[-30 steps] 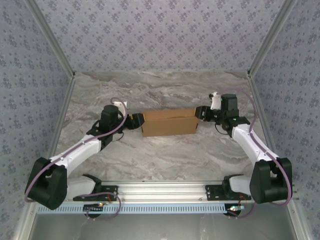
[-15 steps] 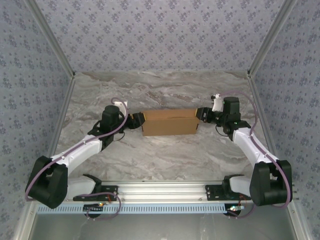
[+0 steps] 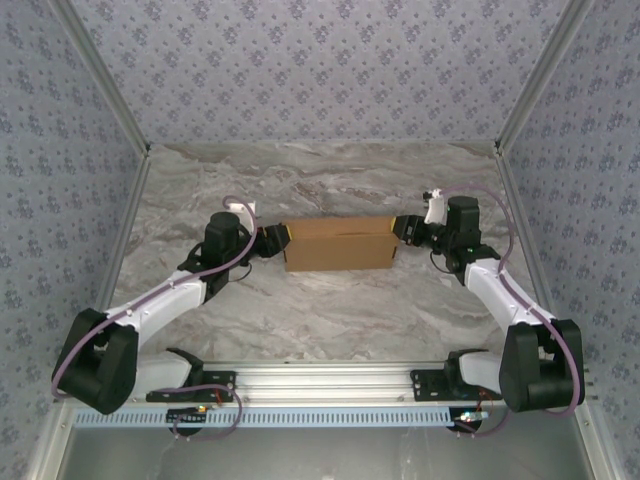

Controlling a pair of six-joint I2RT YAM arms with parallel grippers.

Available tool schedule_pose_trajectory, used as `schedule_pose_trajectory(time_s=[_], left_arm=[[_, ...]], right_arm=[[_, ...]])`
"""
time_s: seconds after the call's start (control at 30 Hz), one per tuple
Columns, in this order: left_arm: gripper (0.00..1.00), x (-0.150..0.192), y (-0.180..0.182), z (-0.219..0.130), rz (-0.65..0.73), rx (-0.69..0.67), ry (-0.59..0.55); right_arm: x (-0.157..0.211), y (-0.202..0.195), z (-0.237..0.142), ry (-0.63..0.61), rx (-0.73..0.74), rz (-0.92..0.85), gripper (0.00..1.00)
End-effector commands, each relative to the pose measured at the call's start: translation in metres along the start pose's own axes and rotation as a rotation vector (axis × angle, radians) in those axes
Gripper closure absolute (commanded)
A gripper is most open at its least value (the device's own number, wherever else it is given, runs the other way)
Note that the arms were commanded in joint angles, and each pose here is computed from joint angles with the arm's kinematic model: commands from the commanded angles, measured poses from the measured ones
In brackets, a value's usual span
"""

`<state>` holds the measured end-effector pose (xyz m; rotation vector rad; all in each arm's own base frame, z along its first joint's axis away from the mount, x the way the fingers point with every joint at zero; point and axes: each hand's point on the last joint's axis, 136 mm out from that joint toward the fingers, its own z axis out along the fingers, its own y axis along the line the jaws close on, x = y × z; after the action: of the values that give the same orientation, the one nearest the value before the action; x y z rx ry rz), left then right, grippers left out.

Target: Fold the paper box

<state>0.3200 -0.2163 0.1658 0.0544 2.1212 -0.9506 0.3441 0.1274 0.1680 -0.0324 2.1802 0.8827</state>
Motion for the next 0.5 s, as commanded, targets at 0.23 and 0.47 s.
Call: schedule_pose_trajectory(time_s=[0.23, 0.47], left_arm=[[0.53, 0.061, 0.032, 0.0, -0.037, -0.117, 0.2], [0.56, 0.073, 0.04, 0.003, -0.064, -0.123, 0.218]], right_arm=[[0.08, -0.033, 0.0, 0.25, 0.112, 0.159, 0.72], [0.093, -0.04, 0.003, 0.257, 0.104, 0.198, 0.76]])
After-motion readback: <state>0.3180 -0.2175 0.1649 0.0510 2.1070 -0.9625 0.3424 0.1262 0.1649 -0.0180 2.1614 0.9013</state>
